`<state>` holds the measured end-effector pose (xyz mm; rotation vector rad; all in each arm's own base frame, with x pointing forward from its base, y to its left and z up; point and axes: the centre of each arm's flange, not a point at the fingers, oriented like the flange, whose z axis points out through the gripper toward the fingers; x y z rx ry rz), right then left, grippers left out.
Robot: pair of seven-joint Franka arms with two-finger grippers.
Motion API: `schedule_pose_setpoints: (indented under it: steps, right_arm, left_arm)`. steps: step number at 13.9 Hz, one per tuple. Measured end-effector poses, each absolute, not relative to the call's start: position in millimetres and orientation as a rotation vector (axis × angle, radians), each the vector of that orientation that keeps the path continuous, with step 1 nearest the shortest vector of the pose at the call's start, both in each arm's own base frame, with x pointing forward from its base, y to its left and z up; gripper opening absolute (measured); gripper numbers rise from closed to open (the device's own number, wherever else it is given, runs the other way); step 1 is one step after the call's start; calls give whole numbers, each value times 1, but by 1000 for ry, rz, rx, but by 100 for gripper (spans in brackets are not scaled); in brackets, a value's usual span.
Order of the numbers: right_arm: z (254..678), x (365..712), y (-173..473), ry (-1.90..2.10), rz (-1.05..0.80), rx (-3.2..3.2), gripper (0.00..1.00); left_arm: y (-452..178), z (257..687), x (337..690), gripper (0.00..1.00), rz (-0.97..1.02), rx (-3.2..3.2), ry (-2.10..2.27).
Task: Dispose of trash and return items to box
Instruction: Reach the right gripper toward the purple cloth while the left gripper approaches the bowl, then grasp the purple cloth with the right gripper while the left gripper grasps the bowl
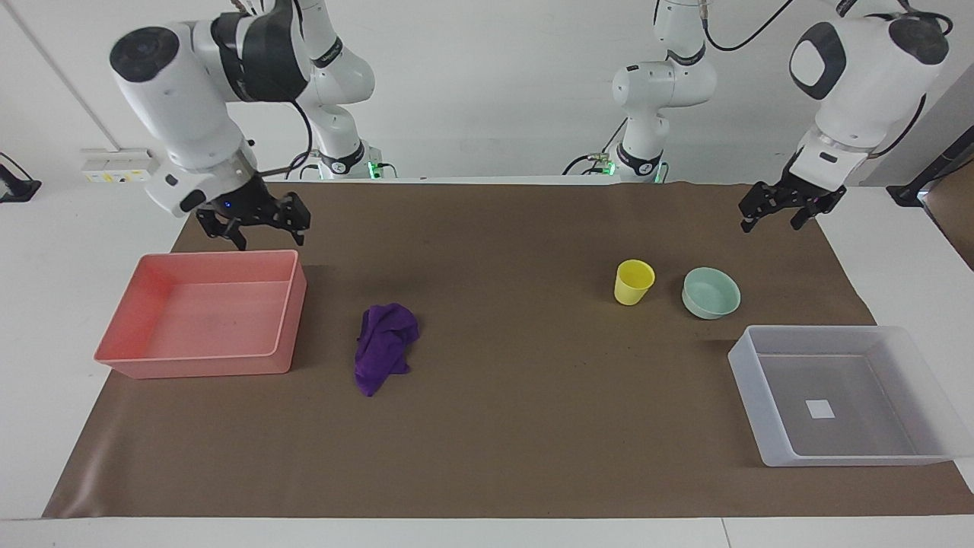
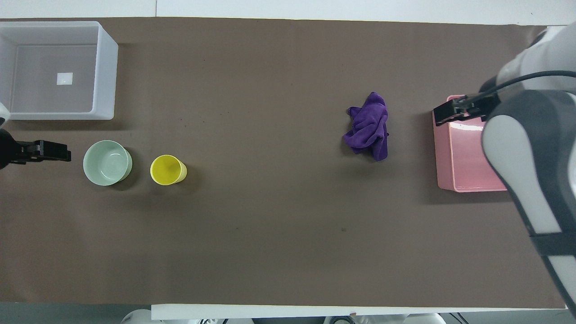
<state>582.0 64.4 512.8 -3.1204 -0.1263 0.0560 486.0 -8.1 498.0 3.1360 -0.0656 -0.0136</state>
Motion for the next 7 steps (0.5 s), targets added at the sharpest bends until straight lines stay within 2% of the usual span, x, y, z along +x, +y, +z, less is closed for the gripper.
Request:
schedule_pose_setpoints:
  steps: [3,7]
  right_arm:
    - [441,604,129,-121,-11,-3119,100]
    - [363,599,154,-162,-6,-3120,100]
  left_arm:
    - [5,428,470,100,-31,3137,-23]
    - [21,358,471,100,1,3138,25]
